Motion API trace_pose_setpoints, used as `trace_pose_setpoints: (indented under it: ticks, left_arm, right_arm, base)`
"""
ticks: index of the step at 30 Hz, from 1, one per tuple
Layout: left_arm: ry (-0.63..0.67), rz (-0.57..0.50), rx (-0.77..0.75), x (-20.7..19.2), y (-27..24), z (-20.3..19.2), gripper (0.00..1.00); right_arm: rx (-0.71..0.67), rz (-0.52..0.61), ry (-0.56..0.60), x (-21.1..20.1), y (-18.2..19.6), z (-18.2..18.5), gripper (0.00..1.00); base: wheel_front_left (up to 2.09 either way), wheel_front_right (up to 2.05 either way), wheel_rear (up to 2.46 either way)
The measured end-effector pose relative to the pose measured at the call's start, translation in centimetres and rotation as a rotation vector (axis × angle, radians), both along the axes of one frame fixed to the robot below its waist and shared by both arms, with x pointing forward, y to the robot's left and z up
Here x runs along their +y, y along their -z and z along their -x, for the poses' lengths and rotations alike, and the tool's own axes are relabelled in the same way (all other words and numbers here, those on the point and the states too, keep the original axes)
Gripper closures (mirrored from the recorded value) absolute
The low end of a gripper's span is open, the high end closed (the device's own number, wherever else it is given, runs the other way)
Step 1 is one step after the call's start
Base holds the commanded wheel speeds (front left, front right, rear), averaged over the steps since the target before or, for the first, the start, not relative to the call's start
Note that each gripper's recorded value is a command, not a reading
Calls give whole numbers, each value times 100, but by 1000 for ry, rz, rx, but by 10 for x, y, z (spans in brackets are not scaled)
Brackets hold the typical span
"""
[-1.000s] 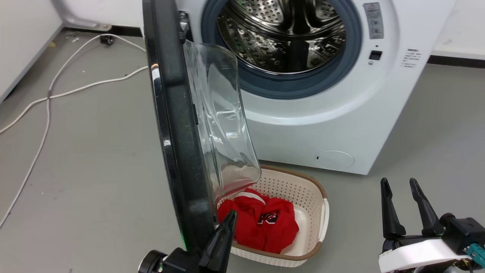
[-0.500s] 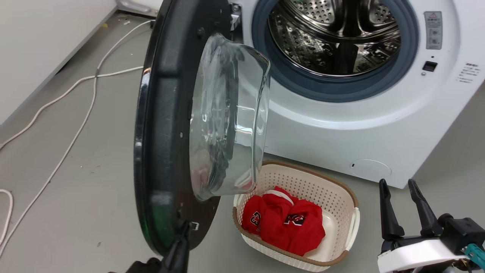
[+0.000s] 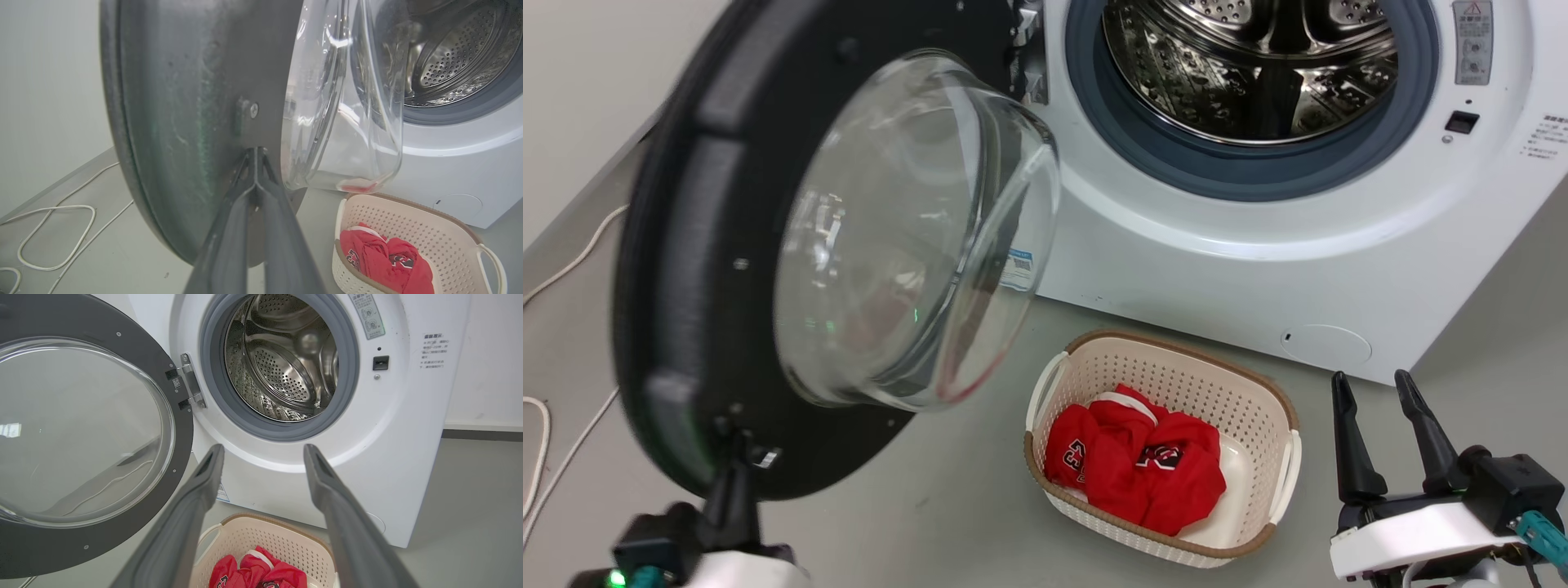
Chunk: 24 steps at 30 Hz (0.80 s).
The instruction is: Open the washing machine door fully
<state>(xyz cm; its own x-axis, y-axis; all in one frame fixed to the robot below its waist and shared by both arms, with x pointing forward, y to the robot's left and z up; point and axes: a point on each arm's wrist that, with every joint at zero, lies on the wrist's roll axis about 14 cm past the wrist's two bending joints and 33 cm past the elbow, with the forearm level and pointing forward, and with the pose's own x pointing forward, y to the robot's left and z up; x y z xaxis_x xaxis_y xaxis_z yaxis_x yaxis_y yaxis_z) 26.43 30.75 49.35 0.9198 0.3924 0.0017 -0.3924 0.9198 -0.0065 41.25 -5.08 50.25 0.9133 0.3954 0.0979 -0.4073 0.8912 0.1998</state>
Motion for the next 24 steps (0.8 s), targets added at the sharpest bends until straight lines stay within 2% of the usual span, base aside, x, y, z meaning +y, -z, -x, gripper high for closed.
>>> trace_pose_setpoints:
  ticks: [10,24]
  left_arm:
    - [-145,-69,27,81,-7,-9,100]
    - [-246,-106,66,134,-6,-27,100]
  right_arm:
    - [13,6,46,-15,7,-8,0]
    - [36,30,68,-23,21,-19,0]
  base:
    - [0,0,0]
    - [0,0,0]
